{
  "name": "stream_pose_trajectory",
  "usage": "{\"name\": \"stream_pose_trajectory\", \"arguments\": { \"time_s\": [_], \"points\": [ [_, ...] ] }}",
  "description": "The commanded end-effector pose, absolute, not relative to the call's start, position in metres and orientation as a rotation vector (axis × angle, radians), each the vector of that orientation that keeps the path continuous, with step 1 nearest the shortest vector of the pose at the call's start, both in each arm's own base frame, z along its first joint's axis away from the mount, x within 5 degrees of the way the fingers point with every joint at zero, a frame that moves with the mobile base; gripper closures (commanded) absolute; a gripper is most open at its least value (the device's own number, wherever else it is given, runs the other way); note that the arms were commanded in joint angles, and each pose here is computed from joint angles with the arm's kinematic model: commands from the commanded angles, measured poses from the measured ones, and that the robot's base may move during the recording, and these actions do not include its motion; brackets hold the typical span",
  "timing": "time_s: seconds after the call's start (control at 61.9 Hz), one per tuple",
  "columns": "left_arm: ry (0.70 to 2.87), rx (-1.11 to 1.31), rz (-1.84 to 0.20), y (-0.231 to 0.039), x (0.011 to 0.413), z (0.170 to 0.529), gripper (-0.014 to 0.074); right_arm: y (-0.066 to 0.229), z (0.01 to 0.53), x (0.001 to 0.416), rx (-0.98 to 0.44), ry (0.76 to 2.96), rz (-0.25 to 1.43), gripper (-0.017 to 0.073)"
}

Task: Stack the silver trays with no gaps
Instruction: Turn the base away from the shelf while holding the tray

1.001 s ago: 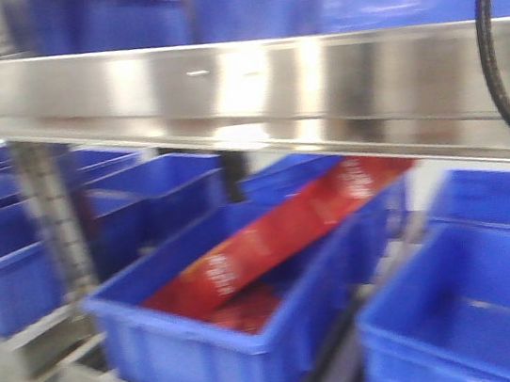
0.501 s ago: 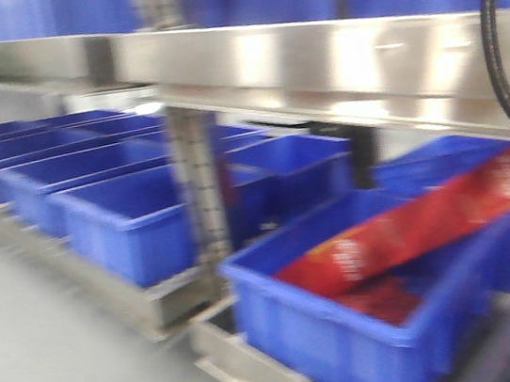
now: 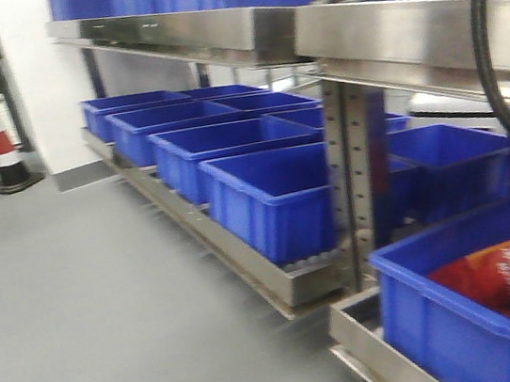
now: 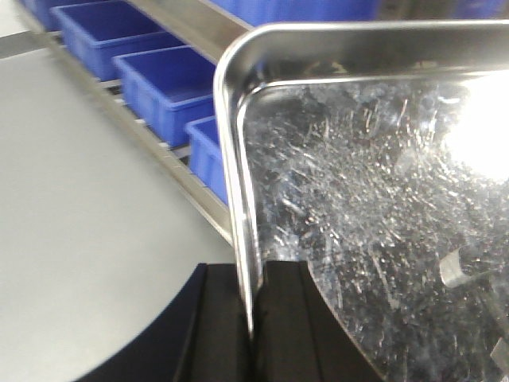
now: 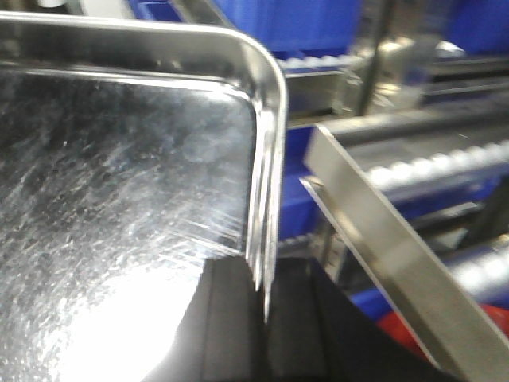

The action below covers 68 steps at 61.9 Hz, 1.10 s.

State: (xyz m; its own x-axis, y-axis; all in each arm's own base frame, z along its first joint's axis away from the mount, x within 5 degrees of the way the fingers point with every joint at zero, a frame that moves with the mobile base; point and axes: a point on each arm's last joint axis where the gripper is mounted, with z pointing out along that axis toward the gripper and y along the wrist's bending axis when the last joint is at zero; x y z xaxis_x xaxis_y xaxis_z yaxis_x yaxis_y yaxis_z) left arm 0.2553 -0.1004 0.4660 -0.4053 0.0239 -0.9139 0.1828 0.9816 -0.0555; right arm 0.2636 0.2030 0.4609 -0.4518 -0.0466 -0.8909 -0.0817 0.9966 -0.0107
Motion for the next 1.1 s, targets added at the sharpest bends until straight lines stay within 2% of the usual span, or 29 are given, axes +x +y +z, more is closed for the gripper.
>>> {"name": "stream_pose_trajectory", "arguments": {
  "time_s": [0.0, 1.082],
  "points": [
    [1.925, 0.174, -0.224, -0.1052, 0.2510, 0.4738, 0.0610, 0.2082, 0.4661, 0.2639, -0.144, 1.980, 0.072, 0.0628],
    [1.925, 0.174, -0.224, -0.1052, 0.2510, 0.4738, 0.0610, 0.2082, 0.4661, 0.2639, -0.144, 1.980, 0.072, 0.0628]
  ]
}}
